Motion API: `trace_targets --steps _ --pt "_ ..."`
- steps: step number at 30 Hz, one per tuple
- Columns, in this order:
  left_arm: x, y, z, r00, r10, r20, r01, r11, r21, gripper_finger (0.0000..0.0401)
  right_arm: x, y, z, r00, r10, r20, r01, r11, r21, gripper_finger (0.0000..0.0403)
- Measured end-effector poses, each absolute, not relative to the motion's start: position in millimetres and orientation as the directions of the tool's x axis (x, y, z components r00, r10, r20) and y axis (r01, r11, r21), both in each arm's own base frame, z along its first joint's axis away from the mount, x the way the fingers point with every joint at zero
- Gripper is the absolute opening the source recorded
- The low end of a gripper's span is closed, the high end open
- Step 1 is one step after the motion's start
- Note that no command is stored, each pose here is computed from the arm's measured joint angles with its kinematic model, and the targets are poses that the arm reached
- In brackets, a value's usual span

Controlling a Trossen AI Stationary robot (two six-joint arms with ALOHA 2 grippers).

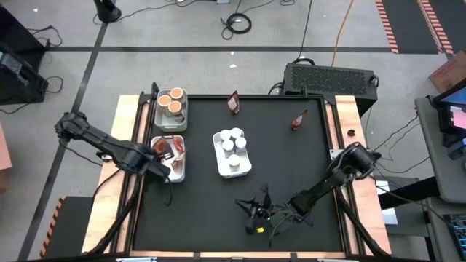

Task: Sort spices by type
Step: Put the orange seasoning pack into the left white bin

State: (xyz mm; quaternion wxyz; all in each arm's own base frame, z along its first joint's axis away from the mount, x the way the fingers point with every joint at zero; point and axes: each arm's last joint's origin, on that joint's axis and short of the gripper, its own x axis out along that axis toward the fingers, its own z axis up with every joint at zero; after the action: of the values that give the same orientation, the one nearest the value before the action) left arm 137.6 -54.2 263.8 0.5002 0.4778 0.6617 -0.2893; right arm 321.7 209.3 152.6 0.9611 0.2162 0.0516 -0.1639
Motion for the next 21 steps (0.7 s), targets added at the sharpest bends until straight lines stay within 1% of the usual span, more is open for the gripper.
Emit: trace_targets --steps 5,7,16,21 --pt "132 -51 247 -0.084 0.399 -0.913 0.952 0.304 0.045 0.0000 324 210 143 0.941 -0.294 -0.168 0.338 0.850 0.404 0.0000" --pt "132 -50 242 -0.078 0.418 -0.905 0.963 0.266 0.039 0.0000 324 210 144 0.941 -0.295 -0.165 0.337 0.849 0.406 0.0000" --pt "138 -52 233 -0.006 0.407 -0.913 0.984 0.168 0.068 0.0000 327 205 145 0.939 -0.306 -0.160 0.344 0.867 0.361 0.0000" --pt "140 -53 233 0.011 0.399 -0.917 0.984 0.160 0.081 0.0000 329 203 145 0.937 -0.311 -0.160 0.349 0.872 0.344 0.0000"
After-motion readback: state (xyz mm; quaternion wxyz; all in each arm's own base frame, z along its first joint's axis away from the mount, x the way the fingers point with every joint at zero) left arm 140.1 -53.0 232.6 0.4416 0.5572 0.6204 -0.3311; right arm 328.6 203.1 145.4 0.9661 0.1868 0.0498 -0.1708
